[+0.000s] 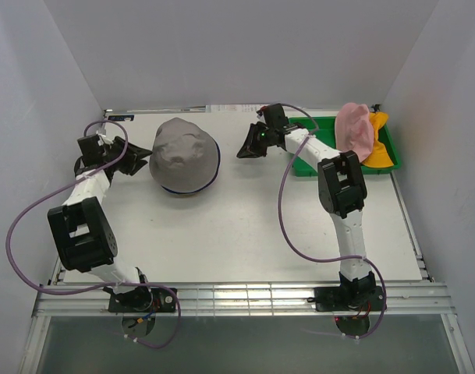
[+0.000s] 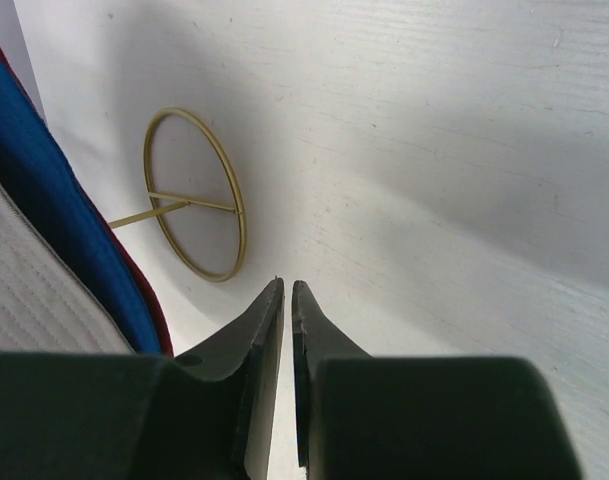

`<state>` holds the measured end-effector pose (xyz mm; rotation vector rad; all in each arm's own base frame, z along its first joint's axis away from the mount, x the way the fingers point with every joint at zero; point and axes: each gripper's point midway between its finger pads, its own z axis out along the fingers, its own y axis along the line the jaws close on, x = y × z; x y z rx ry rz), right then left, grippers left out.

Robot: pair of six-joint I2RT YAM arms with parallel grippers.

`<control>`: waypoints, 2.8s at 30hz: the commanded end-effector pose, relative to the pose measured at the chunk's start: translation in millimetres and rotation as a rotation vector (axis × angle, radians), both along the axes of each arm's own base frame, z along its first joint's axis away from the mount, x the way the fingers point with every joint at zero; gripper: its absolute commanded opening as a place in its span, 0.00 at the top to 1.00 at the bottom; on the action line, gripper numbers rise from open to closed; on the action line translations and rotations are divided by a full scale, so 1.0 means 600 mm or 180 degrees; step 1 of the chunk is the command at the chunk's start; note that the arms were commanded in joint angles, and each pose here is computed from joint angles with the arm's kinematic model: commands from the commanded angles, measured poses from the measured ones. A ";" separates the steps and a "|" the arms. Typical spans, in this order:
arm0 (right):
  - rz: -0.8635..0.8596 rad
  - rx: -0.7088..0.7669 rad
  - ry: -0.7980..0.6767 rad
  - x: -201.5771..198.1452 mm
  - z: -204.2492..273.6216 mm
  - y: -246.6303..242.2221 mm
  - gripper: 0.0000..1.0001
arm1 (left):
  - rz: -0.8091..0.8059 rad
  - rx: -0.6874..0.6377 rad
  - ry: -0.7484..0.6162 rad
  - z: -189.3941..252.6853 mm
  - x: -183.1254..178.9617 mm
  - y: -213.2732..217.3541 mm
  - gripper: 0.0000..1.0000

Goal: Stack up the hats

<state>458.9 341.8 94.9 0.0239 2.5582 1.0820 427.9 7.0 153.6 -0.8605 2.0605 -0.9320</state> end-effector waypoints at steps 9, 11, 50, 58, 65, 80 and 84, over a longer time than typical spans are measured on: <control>0.0102 0.0060 -0.0605 0.003 0.154 -0.007 0.78 | 0.0283 0.0501 -0.0270 0.097 0.011 0.043 0.35; 0.0122 0.0000 -0.0735 -0.002 0.182 -0.017 0.74 | 0.0269 0.0560 -0.0387 0.124 0.019 0.045 0.34; -0.2045 -0.2306 -0.0937 0.098 0.261 -0.689 0.38 | -0.0987 0.0601 -0.1742 0.398 -0.030 -0.195 0.32; -0.1965 -0.2287 -0.0816 0.112 0.222 -0.685 0.46 | -0.0986 0.0617 -0.1720 0.394 -0.030 -0.195 0.32; -0.1958 -0.2287 -0.0750 0.119 0.205 -0.686 0.61 | -0.0997 0.0619 -0.1691 0.387 -0.027 -0.196 0.33; -0.1795 -0.1670 -0.1270 0.100 0.335 -0.591 0.92 | -0.1009 0.0555 -0.1719 0.394 -0.029 -0.200 0.34; -0.1587 -0.1207 -0.1645 0.065 0.424 -0.518 0.92 | -0.1050 0.0444 -0.1754 0.398 -0.034 -0.208 0.34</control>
